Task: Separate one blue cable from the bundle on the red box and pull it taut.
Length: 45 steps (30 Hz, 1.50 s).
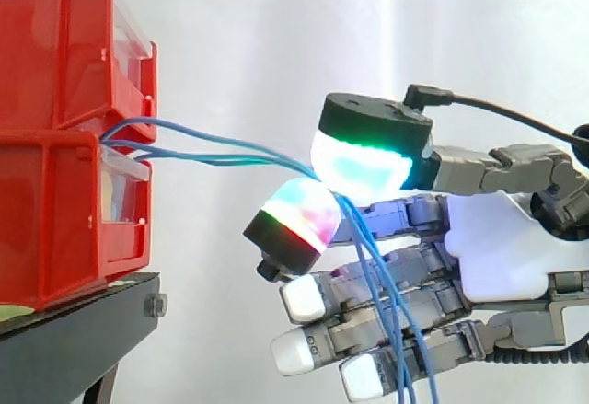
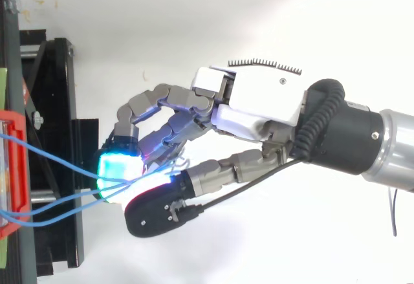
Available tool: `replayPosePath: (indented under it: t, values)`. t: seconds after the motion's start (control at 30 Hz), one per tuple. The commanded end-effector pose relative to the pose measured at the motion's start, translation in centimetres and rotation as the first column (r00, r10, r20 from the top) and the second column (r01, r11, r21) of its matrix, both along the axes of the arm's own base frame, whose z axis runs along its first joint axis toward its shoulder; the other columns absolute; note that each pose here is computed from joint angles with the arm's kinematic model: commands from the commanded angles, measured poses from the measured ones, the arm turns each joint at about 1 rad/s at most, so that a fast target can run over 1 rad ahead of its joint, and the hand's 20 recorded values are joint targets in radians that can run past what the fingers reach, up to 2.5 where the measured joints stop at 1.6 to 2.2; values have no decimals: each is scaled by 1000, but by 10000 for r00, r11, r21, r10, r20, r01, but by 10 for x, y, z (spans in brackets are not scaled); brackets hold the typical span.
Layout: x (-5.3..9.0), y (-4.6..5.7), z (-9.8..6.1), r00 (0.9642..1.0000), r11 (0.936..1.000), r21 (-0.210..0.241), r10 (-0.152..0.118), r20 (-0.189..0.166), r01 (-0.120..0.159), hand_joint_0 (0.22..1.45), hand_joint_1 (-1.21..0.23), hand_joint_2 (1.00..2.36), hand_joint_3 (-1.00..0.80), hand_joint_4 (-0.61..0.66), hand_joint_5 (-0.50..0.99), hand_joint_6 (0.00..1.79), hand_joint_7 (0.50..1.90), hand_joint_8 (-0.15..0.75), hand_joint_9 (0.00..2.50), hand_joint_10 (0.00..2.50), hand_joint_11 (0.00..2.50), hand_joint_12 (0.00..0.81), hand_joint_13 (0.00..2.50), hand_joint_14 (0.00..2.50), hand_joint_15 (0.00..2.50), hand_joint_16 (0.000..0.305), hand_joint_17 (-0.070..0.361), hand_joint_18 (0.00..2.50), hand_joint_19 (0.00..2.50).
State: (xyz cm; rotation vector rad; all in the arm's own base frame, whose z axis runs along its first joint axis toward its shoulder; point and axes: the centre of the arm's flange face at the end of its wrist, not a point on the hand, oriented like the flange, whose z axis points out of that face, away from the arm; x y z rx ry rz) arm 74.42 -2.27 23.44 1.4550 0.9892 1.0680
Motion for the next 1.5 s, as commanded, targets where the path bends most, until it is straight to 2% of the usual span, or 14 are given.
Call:
replayPosePath:
  t: [0.0, 0.2, 0.27, 0.33, 0.43, 0.6, 0.63, 0.73, 0.83, 0.93, 1.1, 1.2, 1.33, 1.47]
  values:
    - [0, 0, 0, 10000, 10000, -2, 0, -8, 0, 758, -946, 1013, -292, -97, -201, 886, 938, 251, 758, 11, 516, 299, 664, 10, 309, 38, 86, 712, 392]
    - [0, -1, 0, 10000, 10000, -2, -16, -8, 16, 783, -947, 1004, -438, -43, -196, 885, 956, 254, 766, 13, 517, 299, 669, 11, 304, 37, 84, 725, 397]
    - [0, 0, 0, 10000, 10000, -2, 0, -8, 0, 729, -939, 1000, -500, -17, -196, 884, 985, 256, 775, 13, 527, 299, 673, 10, 315, 37, 84, 733, 400]
    - [0, 0, 0, 10000, 10000, -2, 0, -8, 0, 562, -818, 1000, -500, 18, -188, 885, 956, 281, 806, 14, 532, 311, 675, 10, 332, 40, 89, 711, 442]
    - [0, 0, 0, 10000, 10000, -2, 0, -8, 0, 483, -749, 1000, -500, 49, -183, 886, 927, 304, 815, 12, 522, 336, 692, 9, 334, 45, 102, 744, 446]
    - [0, -1, 0, 10000, 10000, -2, -16, -8, 16, 429, -623, 1000, -500, 70, -173, 881, 930, 331, 853, 8, 528, 362, 714, 9, 341, 51, 114, 763, 447]
    - [0, 0, 0, 10000, 10000, -2, 0, -8, 0, 431, -611, 1000, -500, 71, -172, 880, 927, 332, 855, 8, 522, 361, 714, 9, 342, 50, 113, 761, 450]
    - [0, 0, 0, 10000, 10000, -5, 0, -23, 0, 565, -613, 1002, -467, 26, -169, 865, 1021, 298, 848, 11, 527, 317, 689, 12, 354, 41, 93, 689, 508]
    - [-1, 0, -1, 10000, 10000, -10, 15, -53, -15, 581, -674, 1007, -274, 19, -164, 878, 964, 328, 875, 9, 526, 351, 729, 10, 343, 48, 108, 780, 457]
    - [-1, -1, -1, 10000, 10000, 4, -2, -49, 2, 597, -756, 1009, -165, 0, -169, 885, 982, 330, 871, 9, 535, 351, 741, 9, 341, 48, 107, 779, 449]
    - [0, -1, 0, 10000, 10000, 6, -17, -34, 17, 658, -875, 1017, -170, -101, -192, 894, 945, 283, 820, 11, 558, 312, 712, 12, 342, 40, 90, 749, 444]
    - [0, 0, 0, 10000, 10000, 10, -1, -19, 1, 705, -930, 1017, -204, -106, -197, 895, 938, 273, 806, 13, 553, 308, 705, 12, 329, 39, 88, 756, 418]
    - [0, -1, 0, 10000, 10000, 39, -19, -11, 19, 774, -906, 1023, -89, -85, -204, 902, 972, 260, 787, 11, 544, 303, 690, 10, 329, 38, 85, 719, 441]
    - [0, -1, 0, 10000, 10000, 54, -20, -7, 20, 789, -900, 1020, -118, -64, -203, 903, 949, 256, 772, 12, 536, 302, 687, 10, 335, 38, 85, 713, 449]
